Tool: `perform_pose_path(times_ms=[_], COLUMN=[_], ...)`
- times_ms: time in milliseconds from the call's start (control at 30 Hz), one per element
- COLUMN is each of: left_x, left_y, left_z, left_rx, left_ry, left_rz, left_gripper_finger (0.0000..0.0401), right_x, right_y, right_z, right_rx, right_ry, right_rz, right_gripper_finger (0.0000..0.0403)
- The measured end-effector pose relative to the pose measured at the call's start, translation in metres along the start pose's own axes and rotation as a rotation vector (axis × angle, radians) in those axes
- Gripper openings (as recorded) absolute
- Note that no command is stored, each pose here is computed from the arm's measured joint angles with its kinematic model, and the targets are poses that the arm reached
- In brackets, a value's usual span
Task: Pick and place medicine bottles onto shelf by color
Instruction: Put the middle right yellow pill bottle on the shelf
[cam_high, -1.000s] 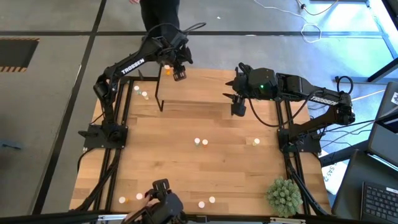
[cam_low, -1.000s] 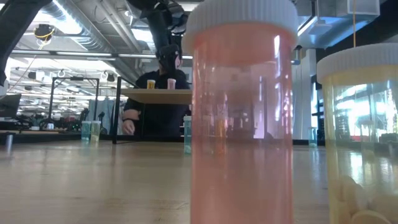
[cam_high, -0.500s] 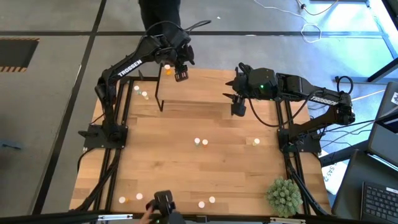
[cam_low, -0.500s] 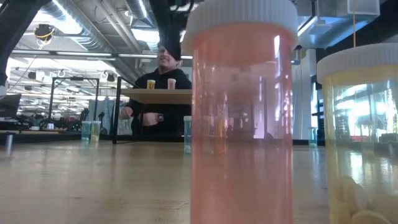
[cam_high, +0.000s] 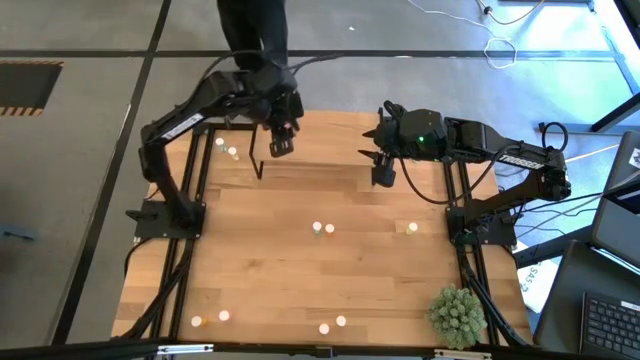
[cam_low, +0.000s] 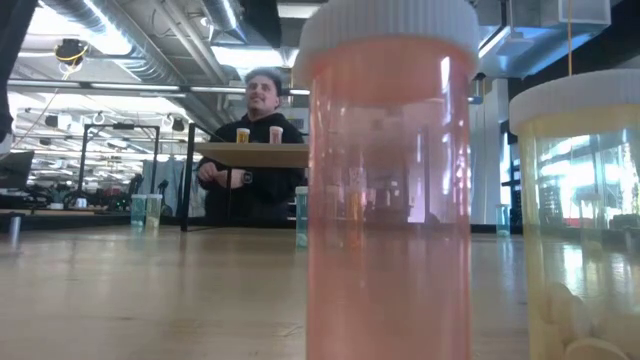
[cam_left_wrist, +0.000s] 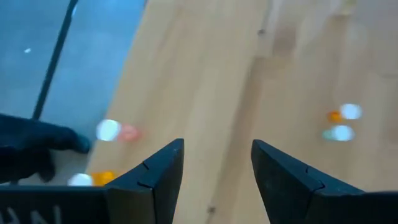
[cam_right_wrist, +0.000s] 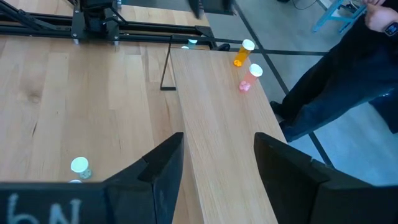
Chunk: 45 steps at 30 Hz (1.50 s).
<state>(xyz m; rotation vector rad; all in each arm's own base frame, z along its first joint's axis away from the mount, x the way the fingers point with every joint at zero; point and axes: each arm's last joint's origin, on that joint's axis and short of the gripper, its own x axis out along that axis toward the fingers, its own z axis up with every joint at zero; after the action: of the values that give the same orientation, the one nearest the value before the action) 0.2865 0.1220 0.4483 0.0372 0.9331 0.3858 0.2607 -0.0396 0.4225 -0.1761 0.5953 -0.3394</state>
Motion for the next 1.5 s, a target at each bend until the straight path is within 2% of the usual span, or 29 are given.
perform_pose_path(times_ms=[200, 433, 600, 800, 1000, 1100, 1200, 1367, 1500], left_x=[-0.025, -0.047, -0.050, -0.044, -0.040, -0.044, -0.046, -0.053, -0.055], left_y=[-0.035, -0.075, -0.097, -0.120, -0.133, -0.135, -0.137, -0.131, -0.125], left_z=[-0.017, -0.043, -0.067, -0.092, -0.118, -0.131, -0.144, -0.168, -0.183], left_rx=[-0.040, -0.119, -0.189, -0.237, -0.250, -0.255, -0.247, -0.255, -0.275], left_ry=[-0.027, -0.058, -0.040, -0.015, 0.013, 0.004, -0.006, -0.047, -0.104], left_rz=[-0.048, -0.054, -0.027, -0.052, -0.051, -0.060, -0.052, -0.075, -0.100], left_gripper_finger=[0.0183, 0.0183, 0.0183, 0.0183, 0.0183, 0.0183, 0.0183, 0.0182, 0.0182], right_x=[0.000, 0.000, 0.000, 0.000, 0.000, 0.000, 0.000, -0.003, -0.006], right_y=[0.000, 0.000, 0.000, 0.000, 0.000, 0.000, 0.002, 0.015, 0.028], right_z=[0.000, 0.000, 0.000, 0.000, 0.003, 0.003, 0.002, -0.001, -0.007], right_rx=[0.000, 0.000, 0.000, 0.001, 0.013, 0.071, 0.108, 0.040, 0.012], right_ry=[0.000, 0.000, 0.000, -0.003, -0.027, -0.029, -0.021, -0.015, 0.060], right_rz=[0.000, 0.000, 0.000, -0.001, -0.003, 0.000, 0.080, 0.382, 0.460], right_gripper_finger=[0.0198, 0.0198, 0.0198, 0.0198, 0.0198, 0.0198, 0.0198, 0.0198, 0.0198])
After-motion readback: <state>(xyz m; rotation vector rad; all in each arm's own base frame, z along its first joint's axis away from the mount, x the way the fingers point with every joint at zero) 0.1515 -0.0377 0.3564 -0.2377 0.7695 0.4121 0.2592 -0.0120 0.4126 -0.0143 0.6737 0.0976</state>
